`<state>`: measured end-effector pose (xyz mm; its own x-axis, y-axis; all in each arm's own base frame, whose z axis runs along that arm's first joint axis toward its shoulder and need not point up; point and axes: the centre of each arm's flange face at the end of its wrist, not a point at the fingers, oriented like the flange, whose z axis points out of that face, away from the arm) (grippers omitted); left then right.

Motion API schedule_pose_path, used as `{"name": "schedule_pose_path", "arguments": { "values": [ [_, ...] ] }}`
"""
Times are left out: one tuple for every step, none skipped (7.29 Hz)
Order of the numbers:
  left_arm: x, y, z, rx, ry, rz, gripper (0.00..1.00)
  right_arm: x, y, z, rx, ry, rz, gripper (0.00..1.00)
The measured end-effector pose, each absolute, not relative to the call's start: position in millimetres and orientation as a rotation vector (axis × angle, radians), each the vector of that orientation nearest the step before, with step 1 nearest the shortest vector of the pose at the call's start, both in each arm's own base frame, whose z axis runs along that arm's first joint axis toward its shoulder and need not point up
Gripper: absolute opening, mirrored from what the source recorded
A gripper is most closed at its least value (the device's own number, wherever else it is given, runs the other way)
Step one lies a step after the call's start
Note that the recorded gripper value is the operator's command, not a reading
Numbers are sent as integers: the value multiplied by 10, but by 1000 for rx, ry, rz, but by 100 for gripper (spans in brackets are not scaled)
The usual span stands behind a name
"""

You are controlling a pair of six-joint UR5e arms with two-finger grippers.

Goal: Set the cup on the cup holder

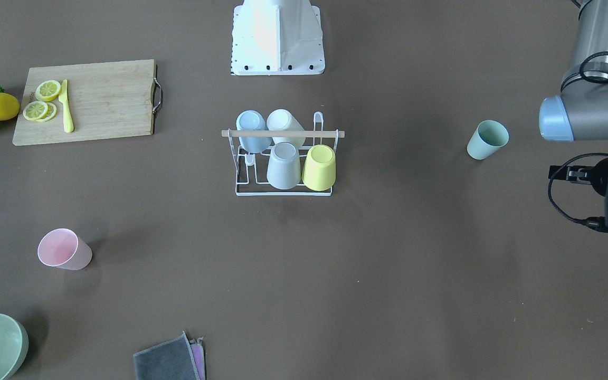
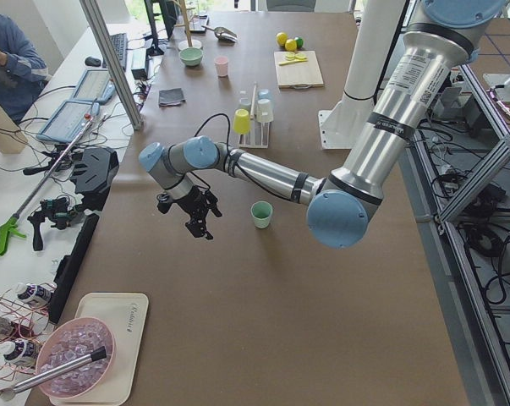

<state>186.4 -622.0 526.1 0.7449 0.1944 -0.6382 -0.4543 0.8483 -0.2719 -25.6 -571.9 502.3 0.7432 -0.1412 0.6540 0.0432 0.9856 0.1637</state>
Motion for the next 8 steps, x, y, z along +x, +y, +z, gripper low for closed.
{"name": "schedule_pose_path", "arguments": {
  "values": [
    [2034, -6225, 5184, -468, 630, 381, 97, -503, -5944, 4875, 137, -732, -114, 100],
    [2187, -6201, 5074, -502, 626, 403, 97, -677, -6214, 4744, 137, -736, -125, 100],
    [2333, -6160, 4960, -533, 624, 434, 97, -825, -6472, 4627, 133, -738, -136, 100],
    [2472, -6110, 4895, -552, 621, 467, 97, -954, -6709, 4536, 126, -739, -144, 100],
    [2689, -6021, 4870, -570, 614, 503, 97, -1058, -6955, 4483, 120, -741, -148, 100],
    [2921, -5912, 4873, -588, 603, 539, 97, -1160, -7232, 4444, 116, -749, -153, 100],
    [3104, -5820, 4893, -605, 591, 566, 97, -1279, -7500, 4389, 103, -762, -158, 100],
    [3236, -5739, 4927, -630, 575, 583, 97, -1420, -7699, 4312, 86, -772, -167, 100]
  ]
}}
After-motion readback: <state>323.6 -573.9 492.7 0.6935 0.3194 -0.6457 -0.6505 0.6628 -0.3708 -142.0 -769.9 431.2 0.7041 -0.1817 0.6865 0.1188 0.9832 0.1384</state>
